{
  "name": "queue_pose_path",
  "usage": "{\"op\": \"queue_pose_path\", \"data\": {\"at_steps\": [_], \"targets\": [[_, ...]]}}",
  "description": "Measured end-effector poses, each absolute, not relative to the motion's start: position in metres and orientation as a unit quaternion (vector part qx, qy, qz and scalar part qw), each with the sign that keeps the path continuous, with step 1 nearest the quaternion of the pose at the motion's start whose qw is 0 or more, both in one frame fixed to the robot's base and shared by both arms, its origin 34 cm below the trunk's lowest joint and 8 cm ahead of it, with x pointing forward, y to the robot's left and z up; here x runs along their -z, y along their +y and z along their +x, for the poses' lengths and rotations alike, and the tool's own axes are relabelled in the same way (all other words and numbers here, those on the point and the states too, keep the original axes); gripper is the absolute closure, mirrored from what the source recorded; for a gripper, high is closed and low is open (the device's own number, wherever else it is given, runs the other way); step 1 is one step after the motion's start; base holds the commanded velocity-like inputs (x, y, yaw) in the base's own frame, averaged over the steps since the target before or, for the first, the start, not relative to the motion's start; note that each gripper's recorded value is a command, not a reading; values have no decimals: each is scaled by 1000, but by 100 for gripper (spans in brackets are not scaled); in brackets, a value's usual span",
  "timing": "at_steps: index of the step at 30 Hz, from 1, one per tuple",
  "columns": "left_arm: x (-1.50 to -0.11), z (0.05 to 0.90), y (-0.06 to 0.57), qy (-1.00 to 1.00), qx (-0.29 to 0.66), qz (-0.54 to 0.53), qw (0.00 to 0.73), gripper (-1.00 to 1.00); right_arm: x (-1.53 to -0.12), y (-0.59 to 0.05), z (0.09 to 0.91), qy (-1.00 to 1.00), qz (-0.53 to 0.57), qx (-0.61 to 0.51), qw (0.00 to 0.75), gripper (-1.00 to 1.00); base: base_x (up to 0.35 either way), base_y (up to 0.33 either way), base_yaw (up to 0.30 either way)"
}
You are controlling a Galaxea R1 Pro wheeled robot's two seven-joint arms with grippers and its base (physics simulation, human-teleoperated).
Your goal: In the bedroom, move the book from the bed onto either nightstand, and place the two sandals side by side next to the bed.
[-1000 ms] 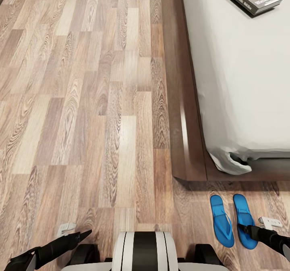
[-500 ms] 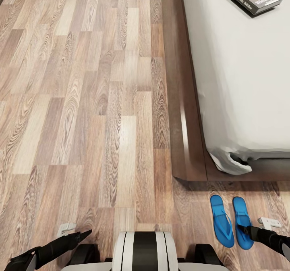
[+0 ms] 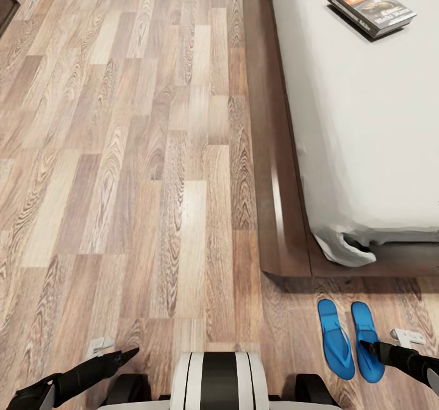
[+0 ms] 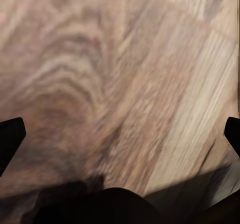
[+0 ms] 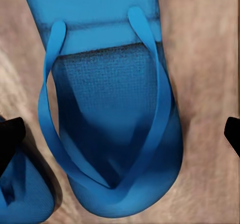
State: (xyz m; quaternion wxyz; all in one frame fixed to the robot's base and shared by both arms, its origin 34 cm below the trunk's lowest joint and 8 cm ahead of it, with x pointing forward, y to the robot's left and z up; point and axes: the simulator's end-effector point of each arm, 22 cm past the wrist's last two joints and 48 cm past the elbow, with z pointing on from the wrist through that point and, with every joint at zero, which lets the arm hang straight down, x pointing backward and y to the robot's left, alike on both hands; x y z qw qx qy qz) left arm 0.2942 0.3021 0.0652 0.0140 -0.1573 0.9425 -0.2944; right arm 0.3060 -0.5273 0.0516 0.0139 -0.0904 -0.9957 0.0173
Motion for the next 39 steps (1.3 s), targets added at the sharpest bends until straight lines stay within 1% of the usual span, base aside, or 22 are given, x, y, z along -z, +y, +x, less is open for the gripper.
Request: {"op": "queue_pose_path", "data": {"at_steps": [16, 19, 23, 26, 29, 33, 39], "targets": [[-81, 320, 302, 942, 299, -147, 42, -100, -72, -537, 328, -995, -99, -18, -14, -100, 0, 0, 0], [-84, 325, 303, 942, 299, -146, 47, -100, -89, -558, 314, -989, -146, -4, -15, -100, 0, 0, 0], [-88, 331, 307, 943, 296, -144, 55, -100, -131, -597, 274, -967, -253, 24, -25, -100, 0, 0, 0], [-92, 336, 308, 943, 296, -142, 61, -100, -149, -592, 268, -956, -282, 66, -41, -100, 0, 0, 0], [-95, 341, 308, 942, 297, -140, 67, -100, -161, -585, 278, -954, -275, 99, -71, -100, 0, 0, 0], [-99, 347, 307, 942, 298, -136, 75, -100, -167, -583, 292, -958, -242, 105, -111, -100, 0, 0, 0], [-106, 357, 305, 941, 300, -132, 87, -100, -173, -583, 302, -958, -231, 107, -131, -100, 0, 0, 0]]}}
